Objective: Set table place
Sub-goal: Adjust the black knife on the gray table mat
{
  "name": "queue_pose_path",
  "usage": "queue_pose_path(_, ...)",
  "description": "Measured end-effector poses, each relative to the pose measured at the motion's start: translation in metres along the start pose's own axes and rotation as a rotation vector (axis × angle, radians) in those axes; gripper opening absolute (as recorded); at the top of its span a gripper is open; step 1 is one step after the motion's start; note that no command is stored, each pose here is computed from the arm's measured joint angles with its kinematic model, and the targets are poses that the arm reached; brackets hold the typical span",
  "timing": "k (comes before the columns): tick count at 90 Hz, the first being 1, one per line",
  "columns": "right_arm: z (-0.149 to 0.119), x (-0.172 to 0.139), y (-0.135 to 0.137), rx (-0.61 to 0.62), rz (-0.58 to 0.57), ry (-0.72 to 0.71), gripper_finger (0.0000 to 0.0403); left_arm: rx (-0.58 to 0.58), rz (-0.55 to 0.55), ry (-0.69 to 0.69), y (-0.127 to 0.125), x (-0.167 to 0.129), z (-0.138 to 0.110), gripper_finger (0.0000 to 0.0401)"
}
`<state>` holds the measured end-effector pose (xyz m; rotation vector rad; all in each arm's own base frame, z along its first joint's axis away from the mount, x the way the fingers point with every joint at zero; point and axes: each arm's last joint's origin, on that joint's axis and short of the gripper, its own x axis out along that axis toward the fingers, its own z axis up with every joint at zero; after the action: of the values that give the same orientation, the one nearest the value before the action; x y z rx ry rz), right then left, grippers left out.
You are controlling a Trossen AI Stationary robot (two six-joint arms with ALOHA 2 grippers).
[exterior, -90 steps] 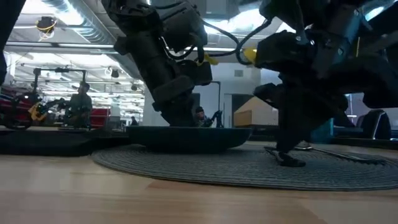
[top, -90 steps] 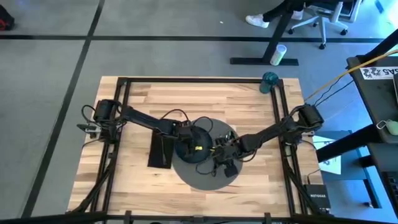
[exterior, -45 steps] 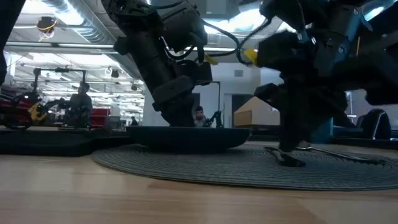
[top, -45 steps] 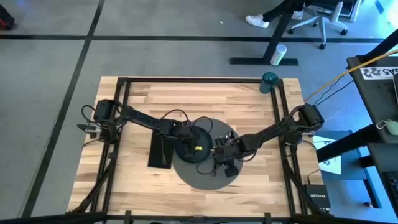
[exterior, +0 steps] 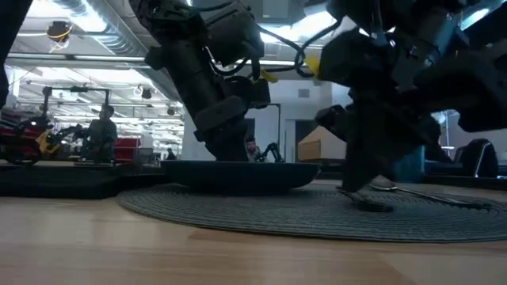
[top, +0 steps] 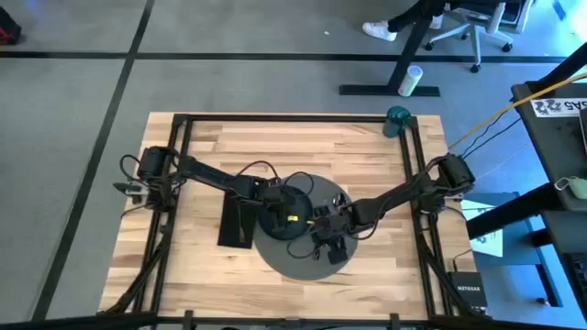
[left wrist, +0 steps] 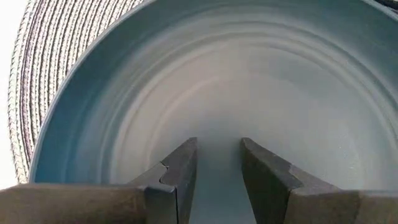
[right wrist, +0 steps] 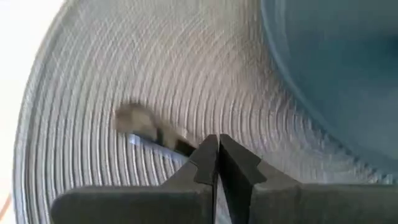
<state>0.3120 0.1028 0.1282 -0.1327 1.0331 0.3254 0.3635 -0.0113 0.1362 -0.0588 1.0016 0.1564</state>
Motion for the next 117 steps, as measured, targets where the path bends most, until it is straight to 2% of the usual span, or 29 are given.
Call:
queue_pose_path(37,-0.003,-0.005,0.001,-0.002,0.025,0.039,0.0,0.004,-0.001,0.0,-0.002,0.0,0.0,0.0107)
queue_pose_path(51,-0.002,-0.005,0.0,-0.011,-0.012,0.027,0.0,0.004,-0.001,0.0,-0.002,0.0,0.0,0.0107)
queue_pose_path(81,-0.004,-0.007,-0.032,-0.004,-0.141,0.041,0.0,0.005,-0.003,-0.001,-0.002,0.0,0.0,0.0107)
queue_pose_path(100,-0.009,-0.009,-0.045,0.001,-0.158,0.082,0.0,0.005,-0.003,0.0,-0.002,0.0,0.0,0.0107)
queue_pose_path(117,-0.012,-0.008,-0.047,0.001,-0.156,0.101,0.0,0.005,-0.003,0.0,-0.002,0.0,0.0,0.0107)
